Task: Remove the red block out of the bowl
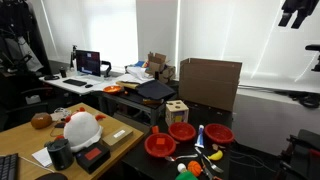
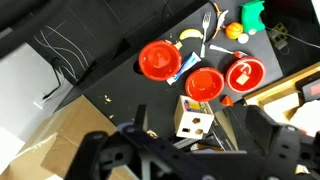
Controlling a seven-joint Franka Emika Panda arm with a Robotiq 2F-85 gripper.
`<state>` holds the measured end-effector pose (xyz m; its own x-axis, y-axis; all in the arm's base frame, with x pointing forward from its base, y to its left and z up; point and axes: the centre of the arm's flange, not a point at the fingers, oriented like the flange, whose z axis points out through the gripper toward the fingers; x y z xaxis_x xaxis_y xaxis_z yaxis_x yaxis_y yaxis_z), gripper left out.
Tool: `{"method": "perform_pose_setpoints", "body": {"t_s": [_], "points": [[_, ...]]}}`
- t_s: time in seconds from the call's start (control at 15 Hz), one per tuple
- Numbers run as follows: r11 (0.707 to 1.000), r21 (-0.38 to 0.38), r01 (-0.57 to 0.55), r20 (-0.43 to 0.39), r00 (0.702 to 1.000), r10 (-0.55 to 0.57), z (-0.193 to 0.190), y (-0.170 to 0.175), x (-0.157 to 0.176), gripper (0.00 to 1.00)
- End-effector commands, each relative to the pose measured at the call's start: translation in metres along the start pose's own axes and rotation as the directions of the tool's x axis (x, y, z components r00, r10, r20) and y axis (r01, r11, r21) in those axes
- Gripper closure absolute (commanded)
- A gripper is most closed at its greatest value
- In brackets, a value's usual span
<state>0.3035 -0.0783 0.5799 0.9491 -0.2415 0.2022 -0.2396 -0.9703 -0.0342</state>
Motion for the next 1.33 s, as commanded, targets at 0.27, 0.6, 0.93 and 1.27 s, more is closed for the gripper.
{"method": "perform_pose_setpoints", "body": {"t_s": [0.27, 0.6, 0.93, 1.27], "points": [[1.0, 0.0, 0.0, 0.0, 1.0, 0.0, -0.0002, 0.0, -0.0001, 0.0], [1.0, 0.0, 0.0, 0.0, 1.0, 0.0, -0.0002, 0.0, -0.0001, 0.0], [1.0, 0.0, 0.0, 0.0, 1.0, 0.0, -0.0001, 0.0, -0.0001, 0.0], [1.0, -0.001, 0.003, -0.003, 1.0, -0.003, 0.0031, 0.0003, 0.0056, 0.0]]}}
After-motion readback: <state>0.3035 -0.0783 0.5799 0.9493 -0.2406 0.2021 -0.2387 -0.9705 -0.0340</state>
